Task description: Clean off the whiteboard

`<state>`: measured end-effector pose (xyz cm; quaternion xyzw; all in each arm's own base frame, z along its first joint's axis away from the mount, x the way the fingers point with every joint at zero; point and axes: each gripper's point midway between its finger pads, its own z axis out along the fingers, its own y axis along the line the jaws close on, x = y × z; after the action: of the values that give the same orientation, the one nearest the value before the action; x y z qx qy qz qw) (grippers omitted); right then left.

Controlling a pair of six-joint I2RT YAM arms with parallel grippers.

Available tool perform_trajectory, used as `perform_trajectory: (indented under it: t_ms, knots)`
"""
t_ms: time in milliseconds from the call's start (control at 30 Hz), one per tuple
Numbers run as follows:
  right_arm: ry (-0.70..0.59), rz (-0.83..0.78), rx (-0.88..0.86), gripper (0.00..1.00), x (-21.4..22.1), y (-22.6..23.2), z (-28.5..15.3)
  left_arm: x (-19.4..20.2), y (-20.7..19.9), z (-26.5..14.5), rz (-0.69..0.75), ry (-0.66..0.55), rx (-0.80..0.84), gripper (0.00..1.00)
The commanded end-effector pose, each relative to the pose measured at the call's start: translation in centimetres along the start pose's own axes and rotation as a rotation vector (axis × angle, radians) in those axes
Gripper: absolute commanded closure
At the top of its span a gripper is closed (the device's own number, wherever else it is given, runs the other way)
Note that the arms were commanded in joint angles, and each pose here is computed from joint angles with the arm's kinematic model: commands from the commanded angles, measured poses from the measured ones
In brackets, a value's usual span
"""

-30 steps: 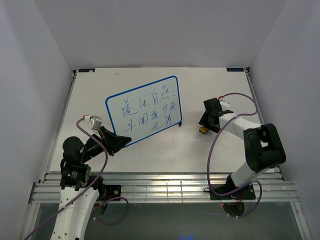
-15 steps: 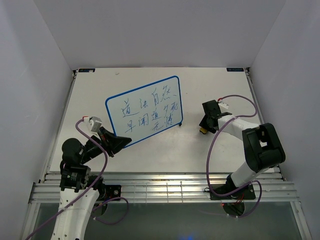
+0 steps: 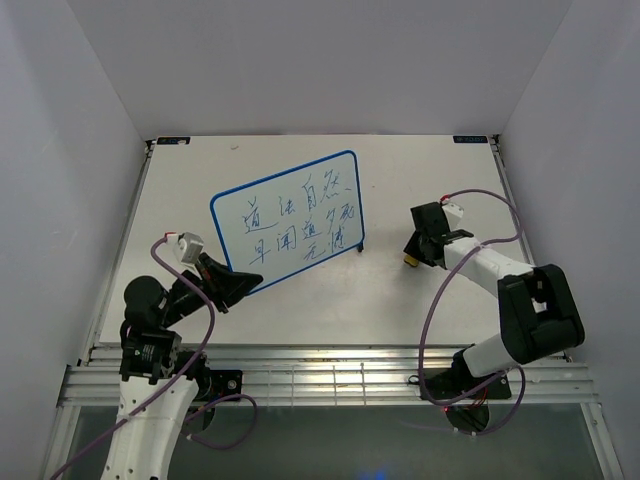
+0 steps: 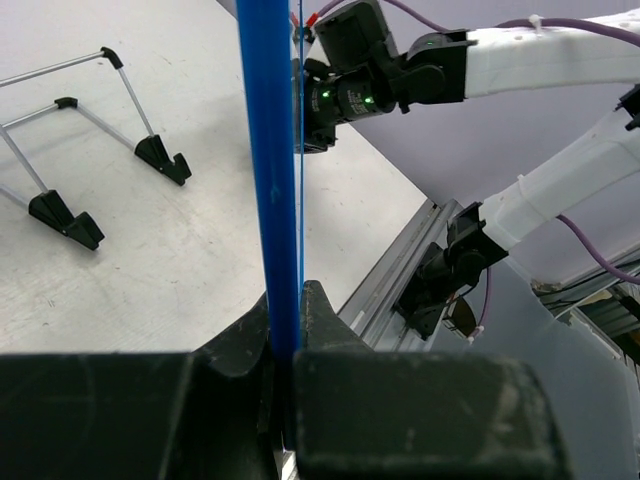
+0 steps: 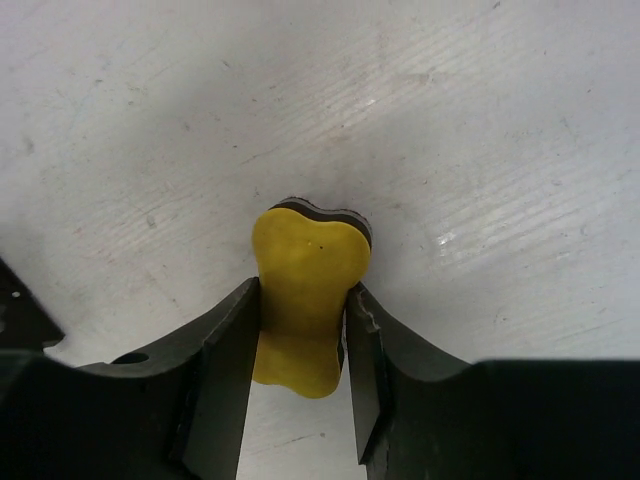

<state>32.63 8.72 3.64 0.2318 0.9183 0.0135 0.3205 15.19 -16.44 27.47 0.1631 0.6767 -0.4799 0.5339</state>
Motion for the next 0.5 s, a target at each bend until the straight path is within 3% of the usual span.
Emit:
perform_trajectory:
  t_ms: [0, 233, 367, 467]
  knots:
    - [-0.066, -0.024, -0.040, 0.59, -1.6, 0.2, -1.9, -1.5, 0.1, 0.3, 0.053, -0.050, -0.010, 1.00]
    - [-0.209, -0.196, -0.317, 0.60, -3.3, 1.3, -9.0, -0.4, 1.6, 1.3, -0.054, 0.026, -0.023, 1.00]
    - [-0.327, -0.313, -0.598, 0.61, -4.4, 3.9, -15.6, 1.1, 2.0, 2.1, -0.152, 0.106, 0.016, 1.00]
    - [-0.341, -0.363, -0.847, 0.65, -3.3, 6.8, -19.8, 2.5, 2.8, 2.7, -0.269, 0.170, 0.019, 1.00]
